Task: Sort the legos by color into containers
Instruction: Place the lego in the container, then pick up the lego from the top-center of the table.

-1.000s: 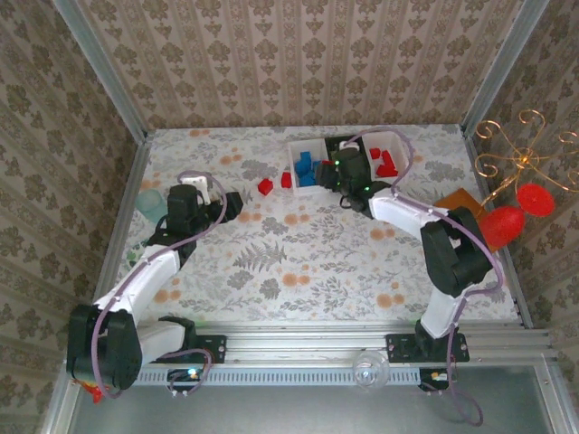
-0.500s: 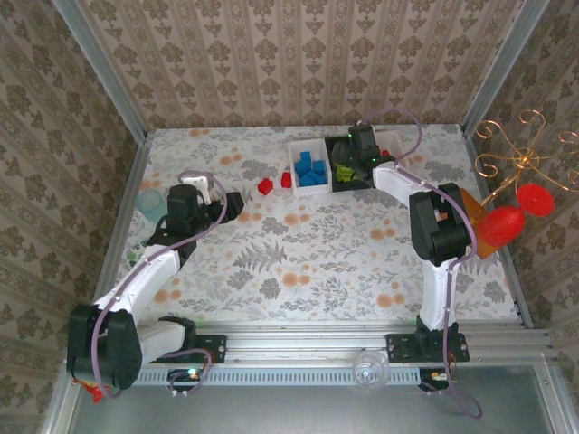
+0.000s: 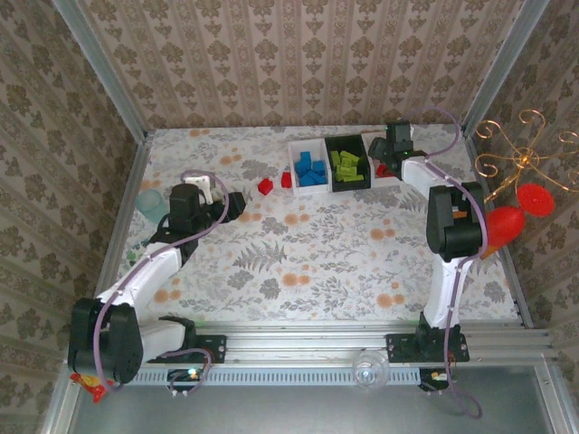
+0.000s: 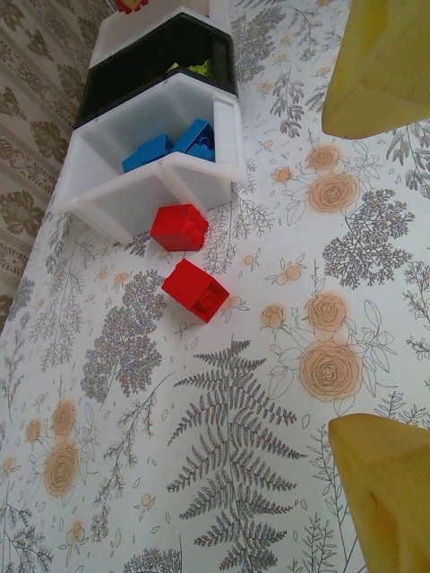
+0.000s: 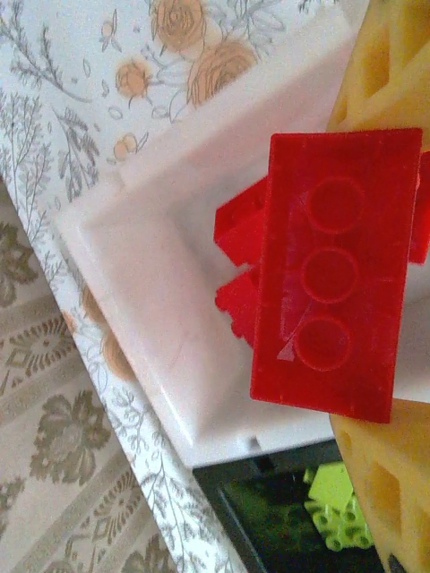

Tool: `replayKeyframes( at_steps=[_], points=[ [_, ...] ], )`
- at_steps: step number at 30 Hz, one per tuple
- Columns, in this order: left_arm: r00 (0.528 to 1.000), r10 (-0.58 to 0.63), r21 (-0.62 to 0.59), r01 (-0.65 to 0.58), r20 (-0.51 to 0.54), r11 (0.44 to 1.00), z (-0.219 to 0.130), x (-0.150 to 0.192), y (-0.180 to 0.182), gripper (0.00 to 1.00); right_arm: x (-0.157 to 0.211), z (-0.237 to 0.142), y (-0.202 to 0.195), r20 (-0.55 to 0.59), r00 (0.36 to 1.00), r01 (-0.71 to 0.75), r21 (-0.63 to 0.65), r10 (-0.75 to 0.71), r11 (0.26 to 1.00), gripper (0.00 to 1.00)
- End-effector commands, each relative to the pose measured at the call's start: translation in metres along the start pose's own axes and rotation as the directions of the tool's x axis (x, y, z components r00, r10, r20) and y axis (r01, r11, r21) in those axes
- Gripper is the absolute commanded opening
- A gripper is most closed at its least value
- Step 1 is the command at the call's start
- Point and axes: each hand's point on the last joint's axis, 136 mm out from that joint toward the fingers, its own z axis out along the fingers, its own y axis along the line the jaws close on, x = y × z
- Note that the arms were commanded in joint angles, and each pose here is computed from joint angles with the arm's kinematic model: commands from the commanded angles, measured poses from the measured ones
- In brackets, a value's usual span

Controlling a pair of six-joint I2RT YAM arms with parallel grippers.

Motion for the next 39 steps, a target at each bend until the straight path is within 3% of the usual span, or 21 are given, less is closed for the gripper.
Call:
replayKeyframes(
  at_steps=[1,5,11,15,21,28,39],
  points=[
    [1.000,-0.005,0.025,0.005,0.007,1.000,0.001,-0.001,-0.006,0.82,-0.007,-0.001,0.002,-0.006,1.000,-0.002,0.007,0.002,1.000,0.73],
    [1.000,-0.004,0.020,0.004,0.004,1.000,0.001,-0.001,-0.005,0.82,-0.020,-0.013,0.010,0.018,1.000,0.009,-0.028,-0.008,1.000,0.82],
    [1.000,-0.004,0.015,0.004,-0.002,1.000,0.003,0.001,-0.003,0.82,-0.026,-0.062,0.053,0.079,0.995,0.071,-0.156,-0.059,0.985,0.83],
    [1.000,0.001,-0.033,-0.001,-0.001,0.999,0.001,0.004,0.008,0.82,0.020,-0.105,0.133,0.114,0.973,0.229,-0.316,-0.202,0.921,0.84],
    [0.999,-0.032,-0.085,0.032,0.003,0.996,-0.009,0.012,0.027,0.83,0.105,-0.134,0.248,0.110,0.916,0.386,-0.501,-0.386,0.774,0.84],
    [0.999,-0.036,-0.112,0.036,0.005,0.993,-0.019,0.020,0.036,0.83,0.160,-0.122,0.318,0.104,0.836,0.501,-0.546,-0.539,0.672,0.81],
    [0.998,-0.043,-0.114,0.047,0.036,0.992,-0.028,0.017,0.039,0.83,0.192,-0.051,0.342,-0.056,0.822,0.452,-0.541,-0.567,0.709,0.79]
  ],
)
